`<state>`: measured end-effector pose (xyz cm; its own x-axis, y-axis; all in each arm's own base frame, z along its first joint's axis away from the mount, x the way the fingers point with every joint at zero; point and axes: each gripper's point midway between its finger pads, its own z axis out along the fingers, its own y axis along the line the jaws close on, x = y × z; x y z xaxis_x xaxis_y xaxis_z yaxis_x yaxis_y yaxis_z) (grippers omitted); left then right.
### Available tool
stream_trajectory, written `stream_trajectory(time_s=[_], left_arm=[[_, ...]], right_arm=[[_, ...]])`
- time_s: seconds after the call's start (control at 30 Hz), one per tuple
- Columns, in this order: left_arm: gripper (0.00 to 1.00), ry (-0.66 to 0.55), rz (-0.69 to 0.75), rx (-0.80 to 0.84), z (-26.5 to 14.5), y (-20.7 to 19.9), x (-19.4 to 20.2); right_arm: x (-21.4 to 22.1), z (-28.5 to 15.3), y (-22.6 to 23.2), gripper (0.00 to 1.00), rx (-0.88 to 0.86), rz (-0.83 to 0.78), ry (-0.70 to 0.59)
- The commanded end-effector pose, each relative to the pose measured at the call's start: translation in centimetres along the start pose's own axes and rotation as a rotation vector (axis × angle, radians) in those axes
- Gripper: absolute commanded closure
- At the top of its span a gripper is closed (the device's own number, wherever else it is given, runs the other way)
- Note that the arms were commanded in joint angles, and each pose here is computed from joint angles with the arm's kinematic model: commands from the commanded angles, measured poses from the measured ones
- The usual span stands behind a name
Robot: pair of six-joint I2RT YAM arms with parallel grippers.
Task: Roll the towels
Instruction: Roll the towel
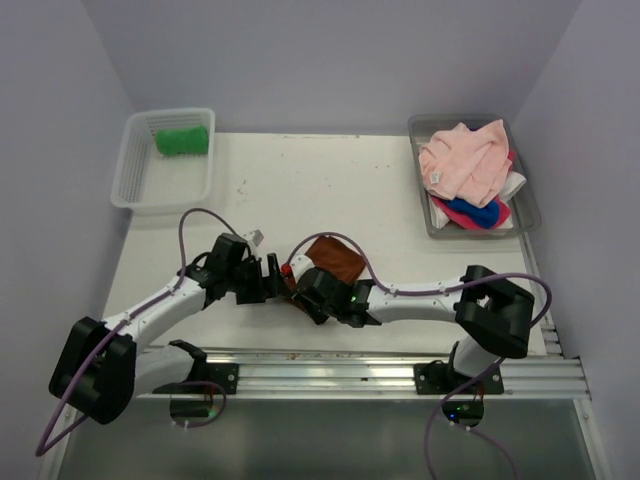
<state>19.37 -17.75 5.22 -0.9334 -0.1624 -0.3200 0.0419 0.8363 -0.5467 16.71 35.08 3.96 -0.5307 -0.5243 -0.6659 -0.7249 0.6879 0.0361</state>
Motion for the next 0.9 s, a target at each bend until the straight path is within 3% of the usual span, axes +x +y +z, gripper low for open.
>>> stream_trajectory(time_s=[0.0,0.37,0.87], left_arm=[[0.13,-0.017,-0.023,0.116,1.0,-1.7,-0.6],[0.17,-0.065,-0.07,0.119,1.8,-1.7,-1.5],[0.14,-0.089,-0.077,0.13,2.2,-1.8,-2.0]], right_arm=[[-2.0,-1.1,2.2,1.0,-0.158,0.09,-0.062],[-3.0,-1.0,3.4,1.0,-0.345,0.272,-0.065],[-5.0,-1.6,2.7,1.0,-0.585,0.585,-0.081]])
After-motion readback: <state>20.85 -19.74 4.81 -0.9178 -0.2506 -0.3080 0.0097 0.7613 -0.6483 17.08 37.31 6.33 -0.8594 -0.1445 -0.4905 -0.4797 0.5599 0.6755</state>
